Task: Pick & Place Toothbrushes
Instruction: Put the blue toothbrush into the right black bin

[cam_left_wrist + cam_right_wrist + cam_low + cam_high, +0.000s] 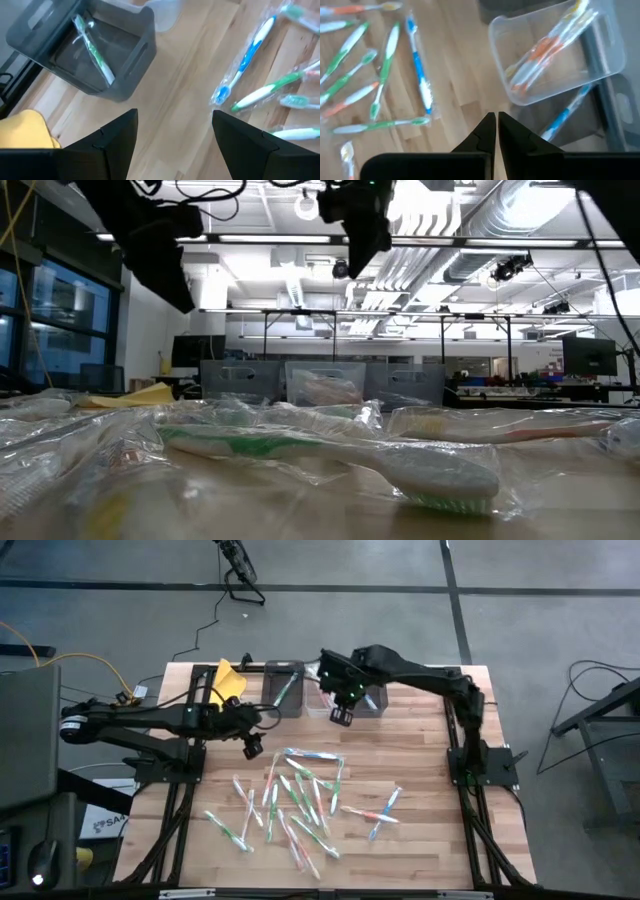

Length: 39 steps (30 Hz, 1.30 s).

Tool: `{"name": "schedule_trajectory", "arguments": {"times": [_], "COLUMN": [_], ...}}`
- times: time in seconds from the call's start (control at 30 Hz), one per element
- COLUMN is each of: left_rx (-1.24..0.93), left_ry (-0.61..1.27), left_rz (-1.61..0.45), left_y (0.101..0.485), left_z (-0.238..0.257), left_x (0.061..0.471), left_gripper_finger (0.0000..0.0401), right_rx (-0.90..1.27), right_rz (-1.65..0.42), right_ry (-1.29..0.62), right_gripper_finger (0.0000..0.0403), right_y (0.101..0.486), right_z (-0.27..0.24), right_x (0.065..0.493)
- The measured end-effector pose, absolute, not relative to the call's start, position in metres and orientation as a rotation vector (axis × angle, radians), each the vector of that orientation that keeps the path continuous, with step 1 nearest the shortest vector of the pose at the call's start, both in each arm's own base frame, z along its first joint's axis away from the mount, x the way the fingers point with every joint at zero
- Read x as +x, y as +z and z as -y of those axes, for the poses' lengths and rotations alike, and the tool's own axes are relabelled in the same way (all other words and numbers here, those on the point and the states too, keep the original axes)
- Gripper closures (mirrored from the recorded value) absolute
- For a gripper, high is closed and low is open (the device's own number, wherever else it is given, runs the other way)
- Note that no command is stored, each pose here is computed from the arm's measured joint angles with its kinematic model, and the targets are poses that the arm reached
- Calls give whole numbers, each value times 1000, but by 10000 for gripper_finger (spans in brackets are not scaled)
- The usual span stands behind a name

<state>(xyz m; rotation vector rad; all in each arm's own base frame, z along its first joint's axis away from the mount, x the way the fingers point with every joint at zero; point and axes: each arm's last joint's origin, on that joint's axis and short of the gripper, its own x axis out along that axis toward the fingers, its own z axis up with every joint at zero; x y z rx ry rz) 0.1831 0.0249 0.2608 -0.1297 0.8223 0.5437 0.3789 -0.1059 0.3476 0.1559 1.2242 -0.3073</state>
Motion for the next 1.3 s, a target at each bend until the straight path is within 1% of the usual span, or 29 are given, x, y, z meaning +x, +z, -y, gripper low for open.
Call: {"name": "schedule_trajectory", "arguments": {"times": [0.1,0.23,0.37,0.53,0.7,0.77,0.87,1.03,1.13,1.2,1.3], "left_rx": [-135,-140,-143,-145,-144,-145,-145,-151,-152,-153,-154], "left_ry": [542,540,539,539,539,539,539,541,541,541,541], "left_rz": [-794,-767,-751,-741,-742,-742,-743,-741,-740,-735,-729], "left_y": [262,264,265,266,266,266,266,266,266,266,266], "left_z": [-25,-24,-25,-25,-25,-25,-25,-25,-25,-25,-25], "left_x": [179,177,179,179,179,179,179,180,180,180,180], "left_gripper_finger": [150,150,150,150,150,150,150,150,150,150,150], "right_rx": [145,124,105,109,102,116,105,117,81,39,-36], "right_rz": [-1212,-1145,-1111,-1137,-1183,-1191,-1160,-1020,-999,-1007,-994], "right_ry": [-311,-317,-281,-252,-231,-228,-157,-49,-16,-28,-20], "right_gripper_finger": [389,389,389,389,389,383,352,264,218,200,188], "right_y": [337,319,302,276,252,244,234,227,217,206,190], "right_z": [93,75,55,33,20,19,15,13,10,8,4], "right_x": [368,349,329,308,298,297,299,309,316,324,336]}}
